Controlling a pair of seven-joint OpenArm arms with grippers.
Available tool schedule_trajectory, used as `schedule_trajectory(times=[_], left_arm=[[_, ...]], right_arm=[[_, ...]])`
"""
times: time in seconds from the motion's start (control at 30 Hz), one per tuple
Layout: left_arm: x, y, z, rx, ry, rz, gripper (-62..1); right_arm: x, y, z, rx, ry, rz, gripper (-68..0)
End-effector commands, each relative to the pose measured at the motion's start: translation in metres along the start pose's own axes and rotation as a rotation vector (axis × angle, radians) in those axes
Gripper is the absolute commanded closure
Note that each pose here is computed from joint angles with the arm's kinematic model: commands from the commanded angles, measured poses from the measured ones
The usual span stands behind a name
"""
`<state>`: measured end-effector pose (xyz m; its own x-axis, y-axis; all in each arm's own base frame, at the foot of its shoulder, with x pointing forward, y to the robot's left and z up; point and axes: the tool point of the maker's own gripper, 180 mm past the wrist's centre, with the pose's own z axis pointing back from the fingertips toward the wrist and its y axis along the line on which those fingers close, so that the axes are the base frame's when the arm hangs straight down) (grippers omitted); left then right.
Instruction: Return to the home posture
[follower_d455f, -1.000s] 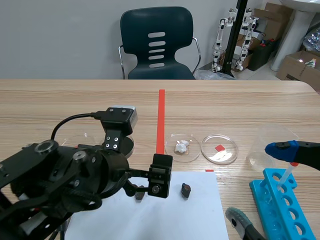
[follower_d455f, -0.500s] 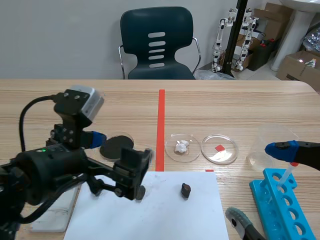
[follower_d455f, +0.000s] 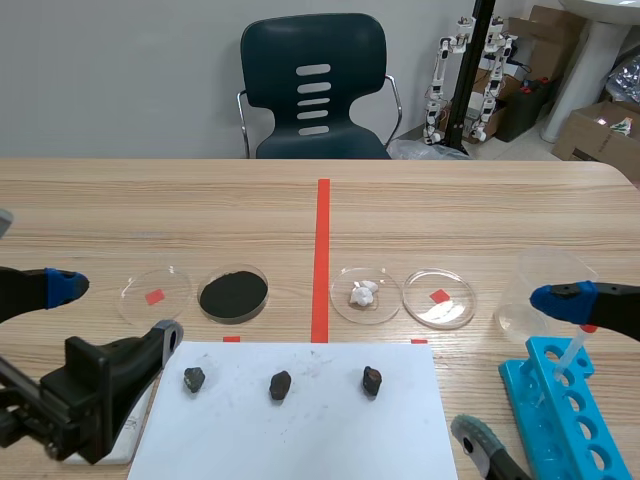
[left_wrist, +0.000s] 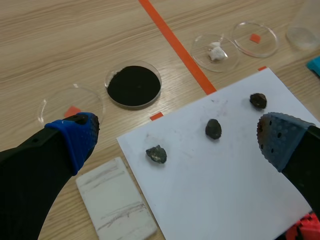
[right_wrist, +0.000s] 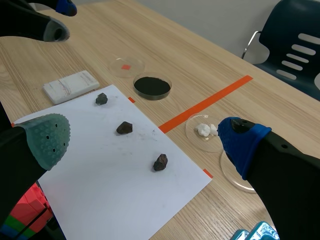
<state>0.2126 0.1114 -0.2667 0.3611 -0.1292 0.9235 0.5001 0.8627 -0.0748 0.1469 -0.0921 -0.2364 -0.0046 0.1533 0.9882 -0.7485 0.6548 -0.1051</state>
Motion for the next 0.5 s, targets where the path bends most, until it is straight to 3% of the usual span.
schedule_trajectory(times=[0.0, 0.47], left_arm=[[0.009, -0.004, 0.005, -0.015, -0.039, 0.005, -62.3], [0.003, 0.004, 0.054, 0.02, -0.042, 0.009, -62.3]], right_arm=[[0.007, -0.003, -0.001, -0.004, -0.027, 0.002, -62.1], [0.007, -0.003, -0.001, -0.004, -0.027, 0.002, -62.1]])
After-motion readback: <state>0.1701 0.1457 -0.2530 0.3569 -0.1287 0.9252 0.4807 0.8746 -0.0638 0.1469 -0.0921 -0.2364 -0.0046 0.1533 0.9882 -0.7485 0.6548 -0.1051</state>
